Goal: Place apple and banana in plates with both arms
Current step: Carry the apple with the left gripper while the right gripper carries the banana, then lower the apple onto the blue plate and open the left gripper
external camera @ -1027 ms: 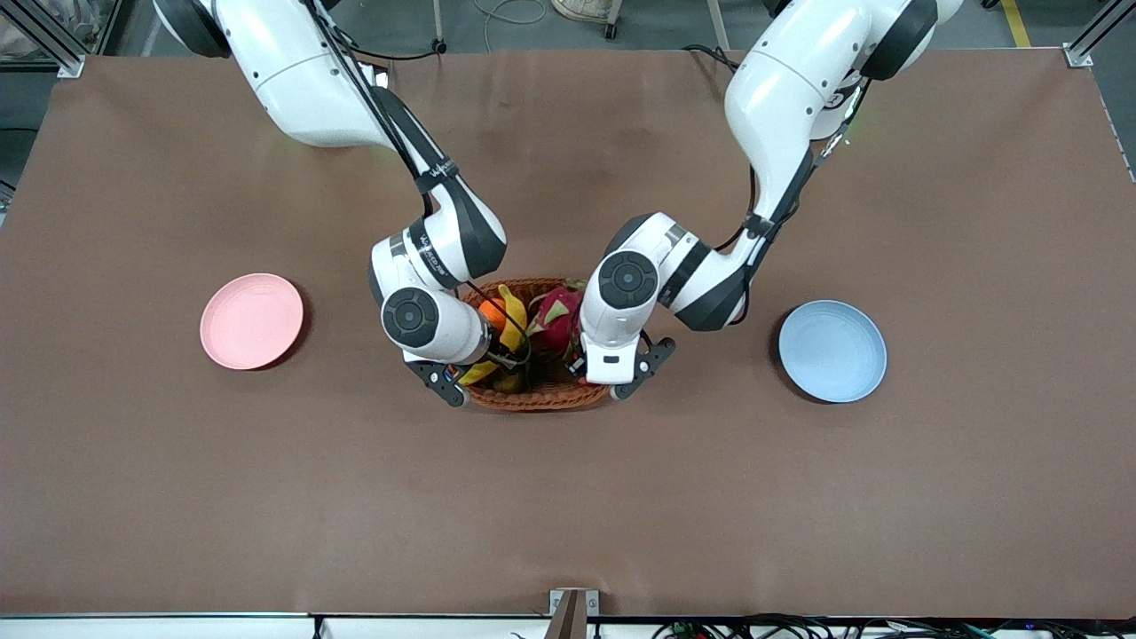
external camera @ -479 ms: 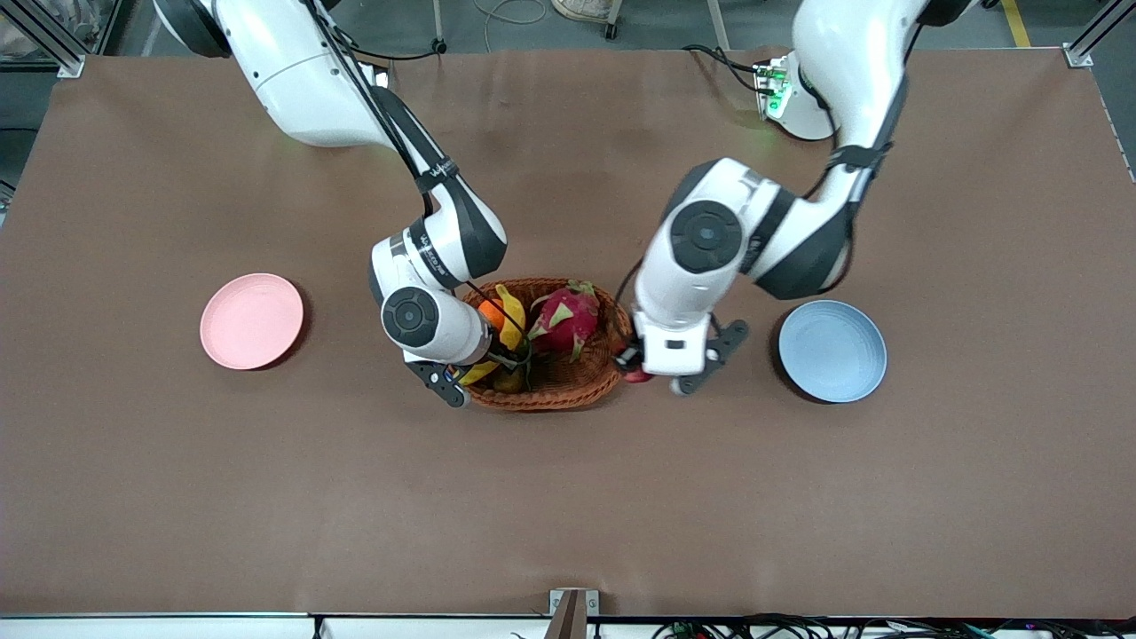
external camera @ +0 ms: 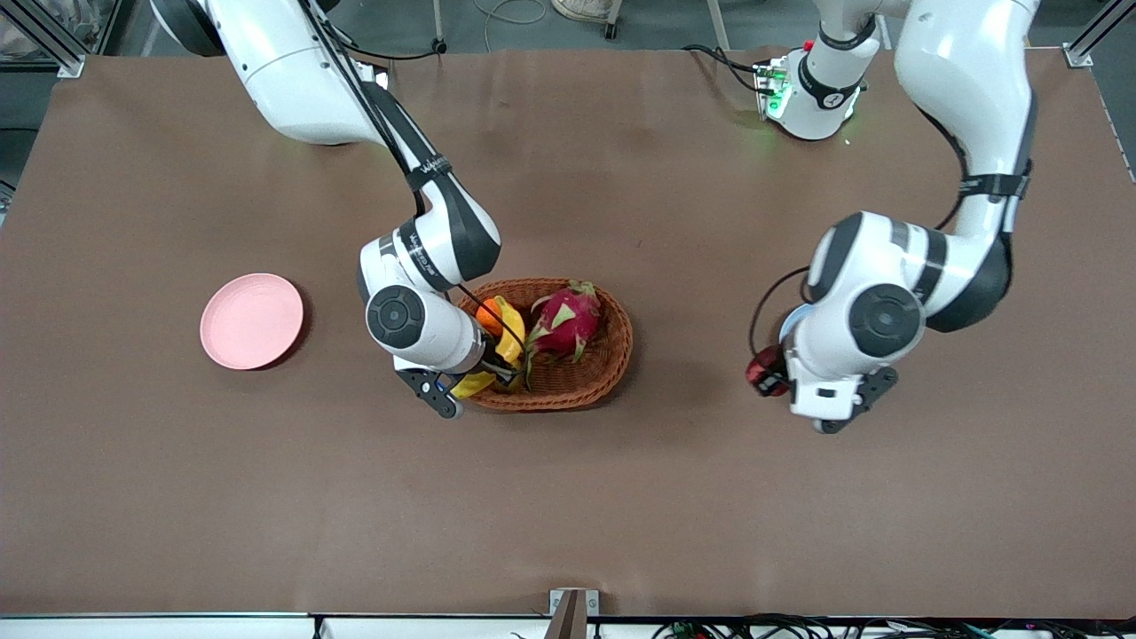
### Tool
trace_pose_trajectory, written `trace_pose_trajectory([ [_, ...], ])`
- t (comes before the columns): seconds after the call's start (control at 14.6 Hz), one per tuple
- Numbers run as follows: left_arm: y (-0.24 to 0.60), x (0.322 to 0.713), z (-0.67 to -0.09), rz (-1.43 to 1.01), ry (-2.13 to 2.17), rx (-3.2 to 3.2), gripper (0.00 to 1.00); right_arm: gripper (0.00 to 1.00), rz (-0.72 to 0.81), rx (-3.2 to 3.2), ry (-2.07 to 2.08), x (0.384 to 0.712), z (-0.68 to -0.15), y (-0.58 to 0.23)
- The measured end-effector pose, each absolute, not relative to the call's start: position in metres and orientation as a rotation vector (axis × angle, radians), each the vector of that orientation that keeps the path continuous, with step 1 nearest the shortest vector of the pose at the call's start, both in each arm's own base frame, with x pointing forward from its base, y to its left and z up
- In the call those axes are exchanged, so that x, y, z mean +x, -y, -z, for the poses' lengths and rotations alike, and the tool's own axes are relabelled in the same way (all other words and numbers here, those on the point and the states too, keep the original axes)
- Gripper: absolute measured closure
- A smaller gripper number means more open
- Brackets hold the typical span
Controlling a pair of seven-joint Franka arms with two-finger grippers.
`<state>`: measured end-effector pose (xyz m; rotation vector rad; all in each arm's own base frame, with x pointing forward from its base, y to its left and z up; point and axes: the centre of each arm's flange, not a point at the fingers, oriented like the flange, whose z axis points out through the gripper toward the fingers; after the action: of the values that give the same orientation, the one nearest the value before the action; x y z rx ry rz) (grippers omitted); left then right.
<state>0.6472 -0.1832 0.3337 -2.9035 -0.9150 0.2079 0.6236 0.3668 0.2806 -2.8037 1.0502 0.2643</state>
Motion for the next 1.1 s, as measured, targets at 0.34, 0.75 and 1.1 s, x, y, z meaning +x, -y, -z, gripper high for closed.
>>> trace_pose_trajectory([
  [0.34,0.092,0.633,-0.288,-0.361,0.796,-2.909,0.36,0.62,-0.390,-2.871,-0.960,0.643,-0.321,-0.293],
  [0.75,0.061,0.609,-0.240,-0.447,0.752,-2.908,0.36,0.62,-0.483,-3.086,-0.479,0.646,-0.361,-0.130],
  [1.1,0.065,0.611,-0.234,-0.428,0.746,-2.922,0.11,0.62,-0.522,-3.030,-0.165,0.618,-0.330,0.004],
])
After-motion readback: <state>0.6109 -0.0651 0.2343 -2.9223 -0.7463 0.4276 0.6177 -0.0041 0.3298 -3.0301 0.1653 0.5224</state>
